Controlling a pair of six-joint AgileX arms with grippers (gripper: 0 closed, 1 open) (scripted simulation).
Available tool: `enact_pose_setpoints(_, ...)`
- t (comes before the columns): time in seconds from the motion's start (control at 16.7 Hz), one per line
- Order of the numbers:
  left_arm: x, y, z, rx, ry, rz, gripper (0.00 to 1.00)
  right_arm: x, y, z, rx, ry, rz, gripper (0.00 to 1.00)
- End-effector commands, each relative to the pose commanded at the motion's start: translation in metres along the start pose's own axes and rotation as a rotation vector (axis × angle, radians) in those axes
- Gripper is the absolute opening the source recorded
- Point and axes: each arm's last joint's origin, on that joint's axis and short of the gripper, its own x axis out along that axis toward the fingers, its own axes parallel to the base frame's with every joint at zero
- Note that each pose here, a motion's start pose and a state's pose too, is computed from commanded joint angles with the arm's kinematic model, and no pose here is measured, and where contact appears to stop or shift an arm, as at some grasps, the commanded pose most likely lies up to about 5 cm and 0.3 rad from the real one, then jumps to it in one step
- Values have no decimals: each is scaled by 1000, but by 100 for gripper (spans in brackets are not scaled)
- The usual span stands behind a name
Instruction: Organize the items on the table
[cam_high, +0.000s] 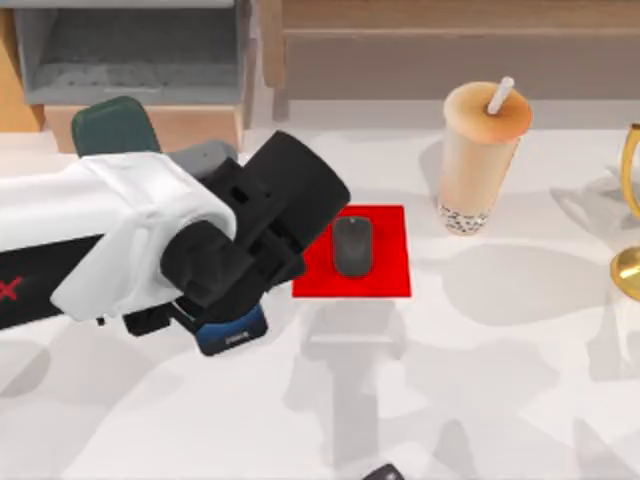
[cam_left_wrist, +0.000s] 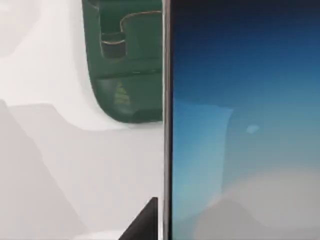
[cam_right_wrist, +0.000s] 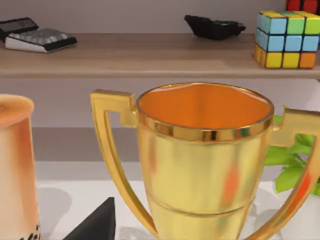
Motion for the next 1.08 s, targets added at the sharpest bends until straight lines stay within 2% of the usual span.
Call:
enact_pose_setpoints(0.18, 5, 2, 12, 32, -207, 108, 0, 0, 0, 0, 0, 0, 0, 100)
enact_pose_setpoints(0.42, -2, 2, 40, -11, -401, 160, 0, 0, 0, 0, 0, 0, 0, 100)
enact_pose_setpoints(0.54, -9, 1, 48, -32, -445, 153, 0, 0, 0, 0, 0, 0, 0, 100)
enact_pose_setpoints(0.78, -9, 0, 47, -25, -444, 152, 0, 0, 0, 0, 0, 0, 0, 100)
enact_pose_setpoints(0.9, -16, -3, 49, -42, -459, 121, 0, 0, 0, 0, 0, 0, 0, 100)
enact_pose_setpoints(1.08, -51, -16, 59, -129, -519, -34, 0, 0, 0, 0, 0, 0, 0, 100)
